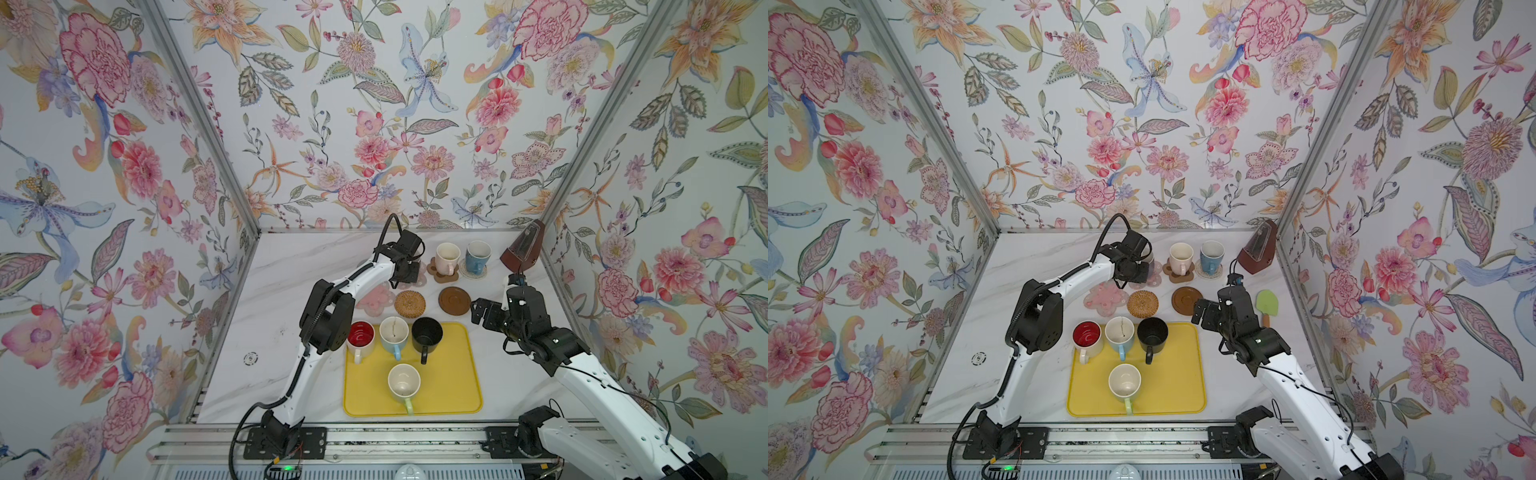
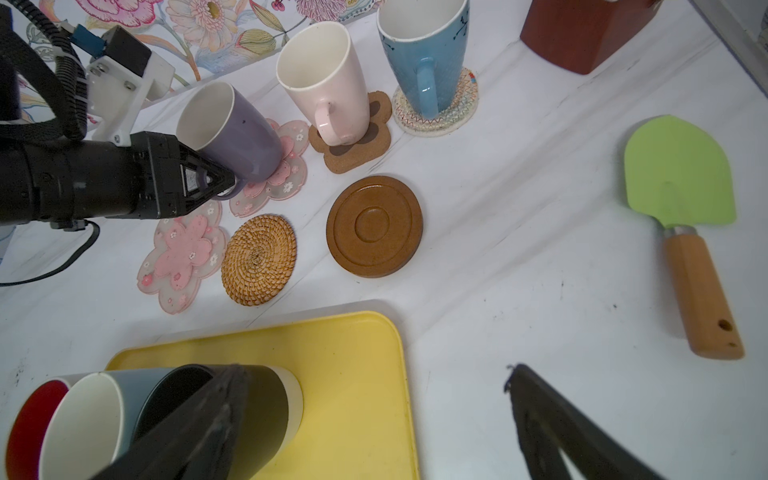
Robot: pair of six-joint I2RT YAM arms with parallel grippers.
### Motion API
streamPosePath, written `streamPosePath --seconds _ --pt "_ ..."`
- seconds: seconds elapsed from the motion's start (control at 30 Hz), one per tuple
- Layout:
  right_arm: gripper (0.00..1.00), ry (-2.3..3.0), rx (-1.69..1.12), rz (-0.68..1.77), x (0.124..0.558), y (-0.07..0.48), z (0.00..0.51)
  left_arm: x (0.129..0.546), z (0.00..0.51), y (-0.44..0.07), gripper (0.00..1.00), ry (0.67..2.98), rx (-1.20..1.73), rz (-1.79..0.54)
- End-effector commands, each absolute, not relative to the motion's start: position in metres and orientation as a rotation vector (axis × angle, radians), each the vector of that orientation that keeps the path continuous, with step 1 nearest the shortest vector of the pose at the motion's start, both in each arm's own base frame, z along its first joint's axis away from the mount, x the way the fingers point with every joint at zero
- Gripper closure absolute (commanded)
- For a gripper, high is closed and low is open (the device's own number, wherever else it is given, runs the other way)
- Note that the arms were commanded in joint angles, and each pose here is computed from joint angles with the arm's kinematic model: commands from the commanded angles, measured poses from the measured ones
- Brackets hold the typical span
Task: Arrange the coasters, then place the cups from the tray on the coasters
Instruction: 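Lower the purple mug onto the pink flower coaster farther from the robot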
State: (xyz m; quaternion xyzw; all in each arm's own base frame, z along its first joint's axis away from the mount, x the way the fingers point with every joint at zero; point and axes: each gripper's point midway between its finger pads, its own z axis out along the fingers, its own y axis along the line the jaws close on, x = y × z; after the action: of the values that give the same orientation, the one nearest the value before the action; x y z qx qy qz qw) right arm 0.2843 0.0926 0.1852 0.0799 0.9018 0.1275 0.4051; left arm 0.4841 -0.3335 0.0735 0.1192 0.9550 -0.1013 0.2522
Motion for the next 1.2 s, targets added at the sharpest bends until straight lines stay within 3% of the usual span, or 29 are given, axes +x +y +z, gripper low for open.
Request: streamPosePath --seconds 0.0,0.6,0.7,0.87,1.17 --pt "0.01 2.286 0.212 0.333 0.280 0.092 0.183 0.504 0.089 -0.331 1.00 2.529 0.294 -0.265" --pt "0.01 2.285 0.216 0.334 0.279 0.091 0.184 0.507 0.076 -0.324 0.97 2.553 0.265 -0.247" --pt "0.01 2.287 0.215 0.336 0.279 0.092 0.183 0.505 0.079 -0.326 0.87 2.550 0.268 -0.255" --pt "0.01 2.283 0.216 0.338 0.279 0.092 0.185 0.507 0.089 -0.325 0.59 2.533 0.264 -0.257" --pt "0.01 2.277 0.220 0.336 0.277 0.090 0.188 0.508 0.118 -0.322 0.18 2.482 0.239 -0.260"
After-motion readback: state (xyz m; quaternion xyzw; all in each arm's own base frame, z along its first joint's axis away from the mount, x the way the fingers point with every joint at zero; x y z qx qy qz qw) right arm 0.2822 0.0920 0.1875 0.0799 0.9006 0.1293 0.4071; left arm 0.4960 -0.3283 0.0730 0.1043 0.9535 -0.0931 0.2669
